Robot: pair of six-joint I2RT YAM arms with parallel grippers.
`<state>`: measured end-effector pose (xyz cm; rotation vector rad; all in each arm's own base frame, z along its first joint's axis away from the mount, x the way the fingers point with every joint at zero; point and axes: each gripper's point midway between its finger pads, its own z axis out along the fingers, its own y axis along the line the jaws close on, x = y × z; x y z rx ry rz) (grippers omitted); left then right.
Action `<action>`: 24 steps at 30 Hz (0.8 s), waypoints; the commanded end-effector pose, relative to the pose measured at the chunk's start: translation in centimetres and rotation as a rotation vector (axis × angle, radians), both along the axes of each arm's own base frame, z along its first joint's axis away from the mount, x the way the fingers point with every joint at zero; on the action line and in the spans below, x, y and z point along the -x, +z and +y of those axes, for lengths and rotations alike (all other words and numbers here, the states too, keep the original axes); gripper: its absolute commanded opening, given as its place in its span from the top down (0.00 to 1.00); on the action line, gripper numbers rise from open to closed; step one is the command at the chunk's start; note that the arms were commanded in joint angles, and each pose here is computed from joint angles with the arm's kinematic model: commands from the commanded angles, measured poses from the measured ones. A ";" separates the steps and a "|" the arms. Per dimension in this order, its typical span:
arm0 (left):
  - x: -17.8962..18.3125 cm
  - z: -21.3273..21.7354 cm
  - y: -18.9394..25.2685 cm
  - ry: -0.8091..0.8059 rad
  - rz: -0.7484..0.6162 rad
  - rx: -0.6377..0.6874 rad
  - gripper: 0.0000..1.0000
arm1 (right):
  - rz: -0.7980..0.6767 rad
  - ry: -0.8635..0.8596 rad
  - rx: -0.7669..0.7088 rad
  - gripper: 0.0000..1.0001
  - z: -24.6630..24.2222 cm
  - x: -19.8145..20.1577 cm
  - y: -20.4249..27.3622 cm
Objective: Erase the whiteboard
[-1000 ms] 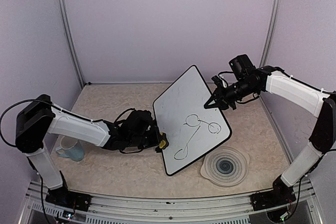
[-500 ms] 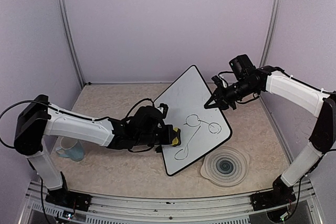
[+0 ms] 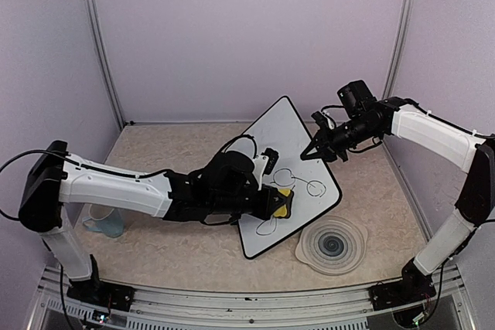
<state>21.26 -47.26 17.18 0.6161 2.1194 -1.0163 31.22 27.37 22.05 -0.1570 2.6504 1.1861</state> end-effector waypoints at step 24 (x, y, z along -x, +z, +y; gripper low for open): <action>1.1 2.5 3.7 -0.002 -0.044 0.040 0.43 | -0.043 0.018 -0.062 1.00 1.5 -1.5 0.4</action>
